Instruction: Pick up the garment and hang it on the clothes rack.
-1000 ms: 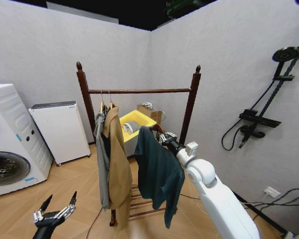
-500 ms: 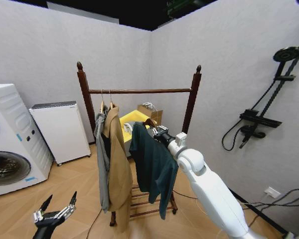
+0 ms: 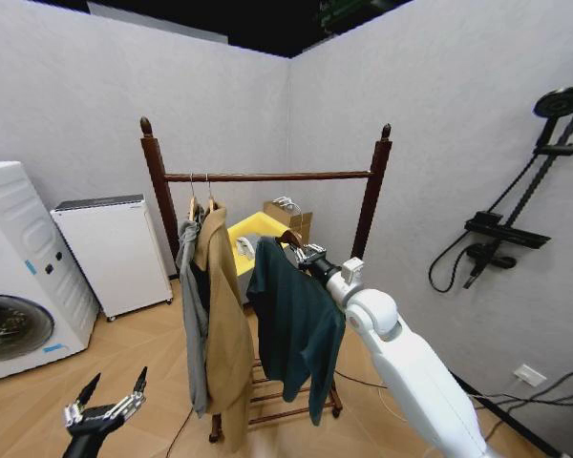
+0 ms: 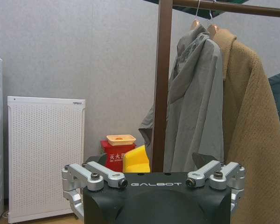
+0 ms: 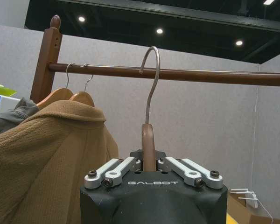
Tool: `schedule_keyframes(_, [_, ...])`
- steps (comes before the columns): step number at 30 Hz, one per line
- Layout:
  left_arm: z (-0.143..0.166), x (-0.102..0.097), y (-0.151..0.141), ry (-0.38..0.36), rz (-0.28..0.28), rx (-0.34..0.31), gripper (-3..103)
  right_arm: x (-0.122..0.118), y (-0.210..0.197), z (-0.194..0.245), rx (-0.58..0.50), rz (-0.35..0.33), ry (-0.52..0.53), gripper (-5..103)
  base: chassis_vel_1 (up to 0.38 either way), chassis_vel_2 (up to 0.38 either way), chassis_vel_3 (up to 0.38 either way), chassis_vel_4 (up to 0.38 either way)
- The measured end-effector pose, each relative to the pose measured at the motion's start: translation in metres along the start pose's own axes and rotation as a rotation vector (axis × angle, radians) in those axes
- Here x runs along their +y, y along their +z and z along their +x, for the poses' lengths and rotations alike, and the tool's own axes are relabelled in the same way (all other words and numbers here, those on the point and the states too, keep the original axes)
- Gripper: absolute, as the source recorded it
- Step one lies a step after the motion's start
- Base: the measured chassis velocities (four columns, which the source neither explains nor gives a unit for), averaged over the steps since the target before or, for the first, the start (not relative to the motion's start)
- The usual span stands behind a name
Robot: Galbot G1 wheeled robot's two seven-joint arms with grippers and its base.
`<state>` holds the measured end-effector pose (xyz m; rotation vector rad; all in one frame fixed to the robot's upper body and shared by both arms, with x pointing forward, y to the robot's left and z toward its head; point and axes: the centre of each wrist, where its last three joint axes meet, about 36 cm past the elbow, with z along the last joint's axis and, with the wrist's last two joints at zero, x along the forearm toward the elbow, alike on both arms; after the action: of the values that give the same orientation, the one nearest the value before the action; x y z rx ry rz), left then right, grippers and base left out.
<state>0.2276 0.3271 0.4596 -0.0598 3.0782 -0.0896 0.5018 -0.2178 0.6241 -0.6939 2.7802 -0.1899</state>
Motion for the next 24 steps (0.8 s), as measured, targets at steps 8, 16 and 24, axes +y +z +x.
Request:
schedule_keyframes(8, [0.000,0.000,0.000,0.000,0.000,0.000,100,0.012,-0.023,0.009,-0.026,0.018,-0.023,10,-0.053,0.062,0.065,-0.063])
schedule_keyframes(16, [0.000,0.000,0.000,0.000,0.000,0.000,100,0.011,-0.041,-0.014,-0.026,0.034,-0.033,10,-0.008,0.008,0.014,-0.003])
schedule_keyframes(24, [0.000,0.000,0.000,0.000,0.000,0.000,100,-0.004,-0.073,-0.066,-0.056,0.064,-0.023,10,0.000,0.000,0.000,0.000])
